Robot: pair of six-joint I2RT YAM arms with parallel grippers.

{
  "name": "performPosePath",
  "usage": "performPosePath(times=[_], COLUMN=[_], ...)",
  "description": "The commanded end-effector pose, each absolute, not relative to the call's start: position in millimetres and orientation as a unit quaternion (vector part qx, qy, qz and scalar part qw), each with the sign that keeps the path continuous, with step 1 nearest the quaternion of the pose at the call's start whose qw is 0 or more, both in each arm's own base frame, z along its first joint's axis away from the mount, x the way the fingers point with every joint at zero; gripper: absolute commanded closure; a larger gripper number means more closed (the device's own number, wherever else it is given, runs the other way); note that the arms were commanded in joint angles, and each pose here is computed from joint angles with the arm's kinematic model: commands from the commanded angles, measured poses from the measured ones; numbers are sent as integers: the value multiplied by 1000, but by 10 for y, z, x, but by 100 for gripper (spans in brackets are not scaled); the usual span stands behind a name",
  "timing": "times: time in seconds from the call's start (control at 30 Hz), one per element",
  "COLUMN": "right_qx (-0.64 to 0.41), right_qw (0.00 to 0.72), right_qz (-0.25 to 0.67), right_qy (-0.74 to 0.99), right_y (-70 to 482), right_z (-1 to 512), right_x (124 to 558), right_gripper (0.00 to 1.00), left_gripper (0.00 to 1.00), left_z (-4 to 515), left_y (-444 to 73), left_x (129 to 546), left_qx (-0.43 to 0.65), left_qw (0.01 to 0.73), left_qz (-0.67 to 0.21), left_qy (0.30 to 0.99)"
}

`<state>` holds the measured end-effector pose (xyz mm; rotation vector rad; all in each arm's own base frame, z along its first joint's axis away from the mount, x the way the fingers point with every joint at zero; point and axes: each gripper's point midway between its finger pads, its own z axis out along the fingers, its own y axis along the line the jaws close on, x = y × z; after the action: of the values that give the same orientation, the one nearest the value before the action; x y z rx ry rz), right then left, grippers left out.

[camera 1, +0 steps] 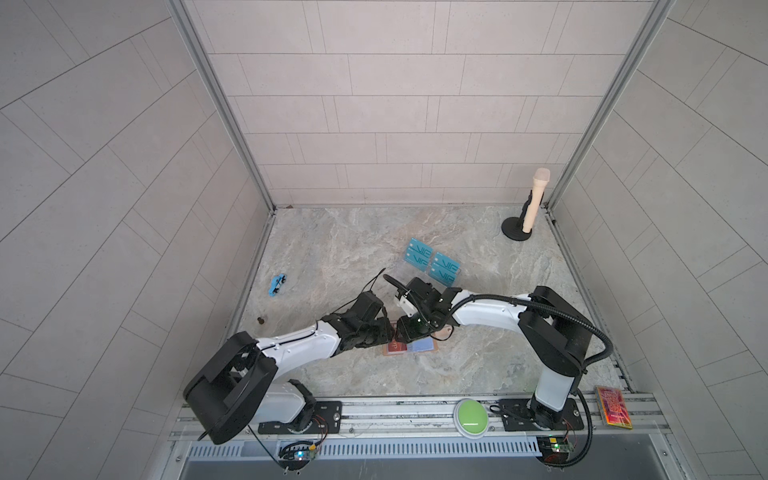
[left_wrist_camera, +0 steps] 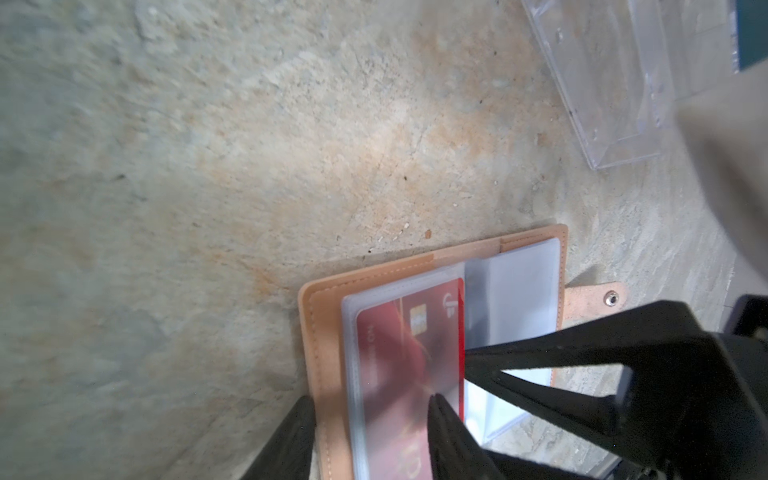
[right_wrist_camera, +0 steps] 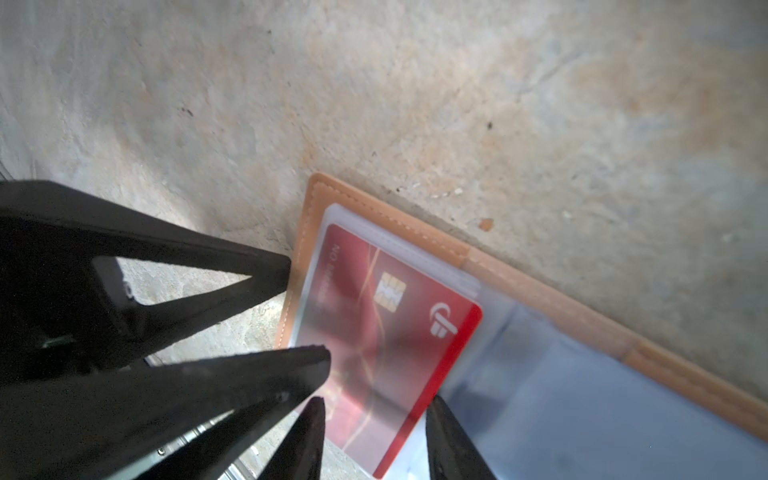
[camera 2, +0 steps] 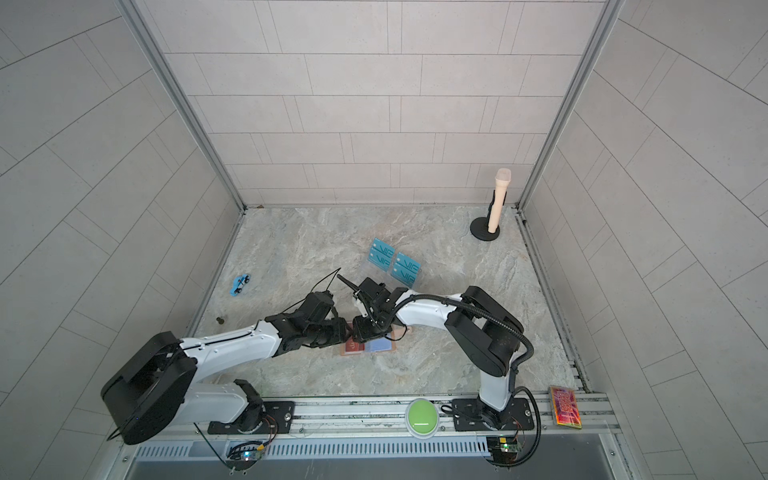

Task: Put the credit cards into the card holder

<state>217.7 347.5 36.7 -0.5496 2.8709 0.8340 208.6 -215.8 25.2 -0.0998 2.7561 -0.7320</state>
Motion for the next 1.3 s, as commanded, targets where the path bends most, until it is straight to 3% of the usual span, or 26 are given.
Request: performPosePath(times=[0.0,0.1,0.4,0.87,1.07,1.27], right_qx=[-171,-164,-181,-184,-194,-154], right_qw=[61,65,111,166,203,215], right_qz=[315,322,230,221,200,222], right_qy=[932,930,950,943,939,938], right_y=[3629,3637,3183,2865,2720,2445], right_z=[469,476,610,1029,1297,1374], right_x=[2191,2192,2249,2397,2585,2576], right_gripper=[57,58,57,58,58,59], left_gripper=[53,53,52,51,50,52], left_z=[338,362,420,941,1279,1348], left_y=[-2252,-2236,-1976,-1657,-1546,-1779], left_x=[2164,2183,2229,2300,2451,2350], left_qx=[-29,-29,-43,-37,-33,-12], left_qw=[150,152,161,228,296,264], left_qz=[-265,-257,-176,-114,-98,-153], left_qy=[952,954,970,966,949,952])
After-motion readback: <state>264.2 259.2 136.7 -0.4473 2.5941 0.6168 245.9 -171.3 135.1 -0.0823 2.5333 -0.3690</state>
